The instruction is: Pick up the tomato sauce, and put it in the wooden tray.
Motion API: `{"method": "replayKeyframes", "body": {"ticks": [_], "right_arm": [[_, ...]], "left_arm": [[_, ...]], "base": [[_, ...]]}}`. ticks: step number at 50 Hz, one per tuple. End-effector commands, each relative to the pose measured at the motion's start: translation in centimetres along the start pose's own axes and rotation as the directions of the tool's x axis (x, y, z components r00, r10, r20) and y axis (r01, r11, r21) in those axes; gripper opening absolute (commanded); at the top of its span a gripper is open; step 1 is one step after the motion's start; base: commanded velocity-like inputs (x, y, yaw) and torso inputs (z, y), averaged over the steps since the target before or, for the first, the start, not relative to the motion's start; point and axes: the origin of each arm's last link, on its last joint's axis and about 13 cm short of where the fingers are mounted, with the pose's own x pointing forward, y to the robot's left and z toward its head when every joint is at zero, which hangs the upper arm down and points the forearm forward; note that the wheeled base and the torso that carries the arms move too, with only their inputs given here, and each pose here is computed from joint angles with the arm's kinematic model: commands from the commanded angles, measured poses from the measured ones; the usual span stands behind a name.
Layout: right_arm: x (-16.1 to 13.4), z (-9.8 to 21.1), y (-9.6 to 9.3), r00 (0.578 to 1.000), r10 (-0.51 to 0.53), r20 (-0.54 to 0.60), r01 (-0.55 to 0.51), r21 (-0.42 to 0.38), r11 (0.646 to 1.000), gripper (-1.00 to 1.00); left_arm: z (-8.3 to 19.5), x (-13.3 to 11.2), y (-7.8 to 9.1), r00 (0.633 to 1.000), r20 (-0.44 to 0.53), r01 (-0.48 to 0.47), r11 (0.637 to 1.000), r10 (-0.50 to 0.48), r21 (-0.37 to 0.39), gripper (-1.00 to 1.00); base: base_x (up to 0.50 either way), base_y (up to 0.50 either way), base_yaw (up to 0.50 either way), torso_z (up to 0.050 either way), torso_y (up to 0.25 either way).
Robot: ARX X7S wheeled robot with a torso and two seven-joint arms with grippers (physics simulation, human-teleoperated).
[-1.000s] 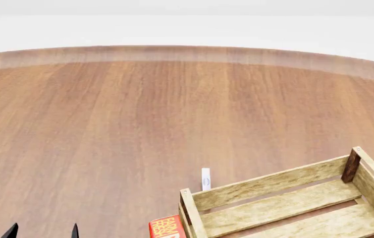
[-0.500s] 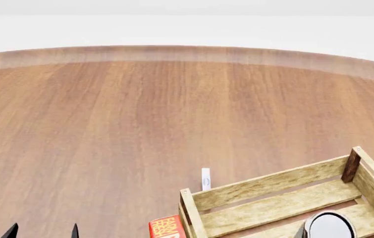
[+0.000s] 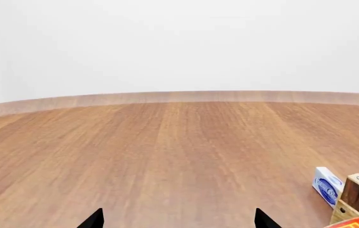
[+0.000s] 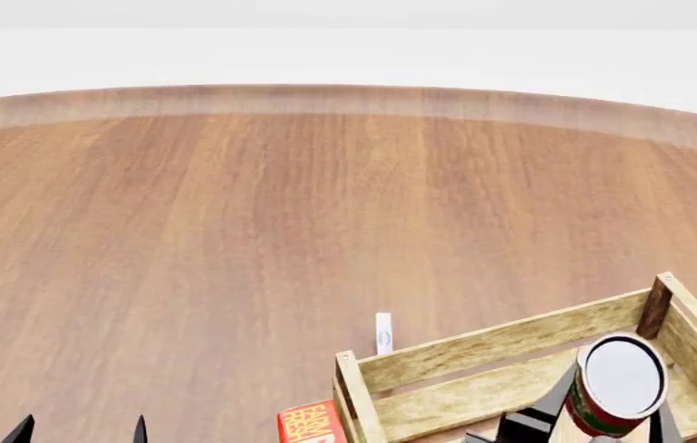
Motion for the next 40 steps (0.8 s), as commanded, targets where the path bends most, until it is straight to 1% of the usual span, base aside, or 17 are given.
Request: {"method": "replayKeyframes", "body": {"ticks": [1, 16, 28, 40], "right_arm": [[1.6, 0.9, 0.4, 1.000, -0.009, 0.013, 0.009, -0.034, 0.999, -1.00], [3.7, 0.4, 1.1, 0.999, -0.030, -0.022, 0.029, -0.052, 0.998, -1.00], [5.9, 0.1, 1.6, 0.998, -0.047, -0.041, 0.044, -0.070, 0.997, -1.00], [8.1, -1.8, 1.7, 0.992, -0.078, -0.098, 0.070, -0.085, 0.994, -1.00]], "left_arm": [[0.0, 0.0, 0.0, 1.000, 0.000, 0.000, 1.000, 0.000, 0.000, 1.00], [0.0, 0.0, 0.0, 1.000, 0.000, 0.000, 1.000, 0.000, 0.001, 1.00], [-0.2, 0.1, 0.1, 1.000, -0.001, 0.000, 1.000, 0.000, 0.000, 1.00], [-0.1, 0.0, 0.0, 1.000, -0.001, -0.001, 1.000, 0.001, 0.000, 1.00]], "base": [[0.00, 0.00, 0.00, 0.000, 0.000], [0.00, 0.00, 0.00, 0.000, 0.001], [0.00, 0.00, 0.00, 0.000, 0.000], [0.00, 0.00, 0.00, 0.000, 0.000]]}}
